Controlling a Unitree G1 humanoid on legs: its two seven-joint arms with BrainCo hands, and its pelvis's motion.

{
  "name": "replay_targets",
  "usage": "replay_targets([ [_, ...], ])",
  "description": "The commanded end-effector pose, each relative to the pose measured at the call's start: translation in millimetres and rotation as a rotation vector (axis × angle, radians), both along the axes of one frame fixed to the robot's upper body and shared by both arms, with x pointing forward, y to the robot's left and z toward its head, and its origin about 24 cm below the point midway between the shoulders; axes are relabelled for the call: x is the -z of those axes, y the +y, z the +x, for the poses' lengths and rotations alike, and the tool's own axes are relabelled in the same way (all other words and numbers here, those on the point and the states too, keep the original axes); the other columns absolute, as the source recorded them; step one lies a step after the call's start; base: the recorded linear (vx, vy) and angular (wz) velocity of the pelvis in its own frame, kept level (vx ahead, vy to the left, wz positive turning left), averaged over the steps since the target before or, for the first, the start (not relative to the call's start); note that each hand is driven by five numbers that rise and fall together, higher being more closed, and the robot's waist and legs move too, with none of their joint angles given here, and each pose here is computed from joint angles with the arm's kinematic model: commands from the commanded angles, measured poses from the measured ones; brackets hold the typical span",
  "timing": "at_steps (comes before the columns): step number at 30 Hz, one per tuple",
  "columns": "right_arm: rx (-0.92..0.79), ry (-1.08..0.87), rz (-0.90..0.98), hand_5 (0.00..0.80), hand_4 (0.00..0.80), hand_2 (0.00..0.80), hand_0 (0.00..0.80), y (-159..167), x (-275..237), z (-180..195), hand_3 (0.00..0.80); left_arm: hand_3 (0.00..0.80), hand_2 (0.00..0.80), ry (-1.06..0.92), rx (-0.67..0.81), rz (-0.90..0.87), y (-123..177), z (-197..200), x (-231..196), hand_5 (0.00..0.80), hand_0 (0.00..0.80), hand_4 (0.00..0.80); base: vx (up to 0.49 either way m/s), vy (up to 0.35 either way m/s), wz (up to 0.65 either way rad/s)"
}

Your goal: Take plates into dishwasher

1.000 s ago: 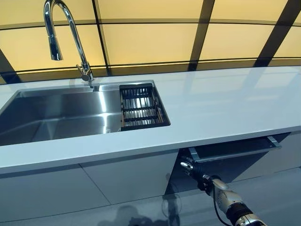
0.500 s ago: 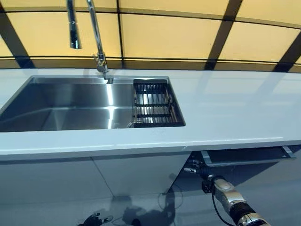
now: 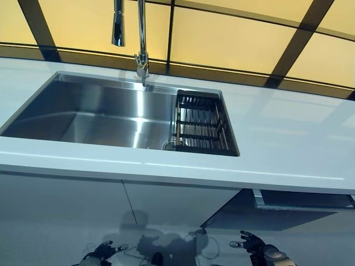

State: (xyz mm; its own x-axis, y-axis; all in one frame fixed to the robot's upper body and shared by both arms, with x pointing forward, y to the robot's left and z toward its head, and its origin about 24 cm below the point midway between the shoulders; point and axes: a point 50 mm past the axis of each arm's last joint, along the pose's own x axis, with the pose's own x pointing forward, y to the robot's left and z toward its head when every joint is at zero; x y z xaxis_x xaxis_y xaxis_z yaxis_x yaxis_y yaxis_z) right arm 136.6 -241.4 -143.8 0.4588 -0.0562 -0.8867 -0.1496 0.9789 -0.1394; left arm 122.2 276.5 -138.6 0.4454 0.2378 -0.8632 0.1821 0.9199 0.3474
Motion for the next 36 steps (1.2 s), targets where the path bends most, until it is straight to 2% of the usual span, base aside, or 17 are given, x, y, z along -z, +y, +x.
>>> replay_targets([
  [1, 0.064, -0.051, 0.007, 0.0, 0.0, 0.0, 0.0, -7.2, -7.4, 16.3, 0.0, 0.0, 0.0, -0.101, -0.028, 0.008, -0.2, 25.7, -9.7, 0.0, 0.0, 0.0, -0.555, -0.384, -0.11],
  [9, 0.123, 0.046, -0.028, 0.0, 0.0, 0.0, 0.0, -21.4, -1.8, -6.9, 0.0, 0.0, 0.0, -0.085, -0.05, -0.034, -14.2, 12.6, -0.3, 0.0, 0.0, 0.0, -0.502, -0.265, 0.09],
  [17, 0.103, 0.122, -0.088, 0.0, 0.0, 0.0, 0.0, -29.7, 0.8, -18.6, 0.0, 0.0, 0.0, -0.078, -0.158, -0.085, -21.1, -3.9, 7.6, 0.0, 0.0, 0.0, -0.314, 0.082, -0.01],
  [24, 0.126, 0.084, -0.115, 0.0, 0.0, 0.0, 0.0, -38.3, -4.0, -14.3, 0.0, 0.0, 0.0, -0.104, -0.16, -0.126, -30.0, -11.0, 11.4, 0.0, 0.0, 0.0, -0.418, 0.295, -0.08],
  [31, 0.179, -0.024, -0.104, 0.0, 0.0, 0.0, 0.0, -45.2, -16.9, 12.4, 0.0, 0.0, 0.0, -0.191, 0.002, -0.104, -23.5, 44.3, -11.5, 0.0, 0.0, 0.0, -0.716, 0.541, 0.25],
  [33, 0.181, -0.047, -0.091, 0.0, 0.0, 0.0, 0.0, -43.8, -18.2, 15.5, 0.0, 0.0, 0.0, -0.176, 0.032, -0.072, -19.8, 48.1, -14.2, 0.0, 0.0, 0.0, -0.628, 0.422, 0.32],
  [36, 0.151, -0.023, -0.055, 0.0, 0.0, 0.0, 0.0, -34.6, -13.2, 11.6, 0.0, 0.0, 0.0, -0.146, -0.012, -0.051, -10.3, 37.5, -12.2, 0.0, 0.0, 0.0, -0.408, 0.314, 0.02],
])
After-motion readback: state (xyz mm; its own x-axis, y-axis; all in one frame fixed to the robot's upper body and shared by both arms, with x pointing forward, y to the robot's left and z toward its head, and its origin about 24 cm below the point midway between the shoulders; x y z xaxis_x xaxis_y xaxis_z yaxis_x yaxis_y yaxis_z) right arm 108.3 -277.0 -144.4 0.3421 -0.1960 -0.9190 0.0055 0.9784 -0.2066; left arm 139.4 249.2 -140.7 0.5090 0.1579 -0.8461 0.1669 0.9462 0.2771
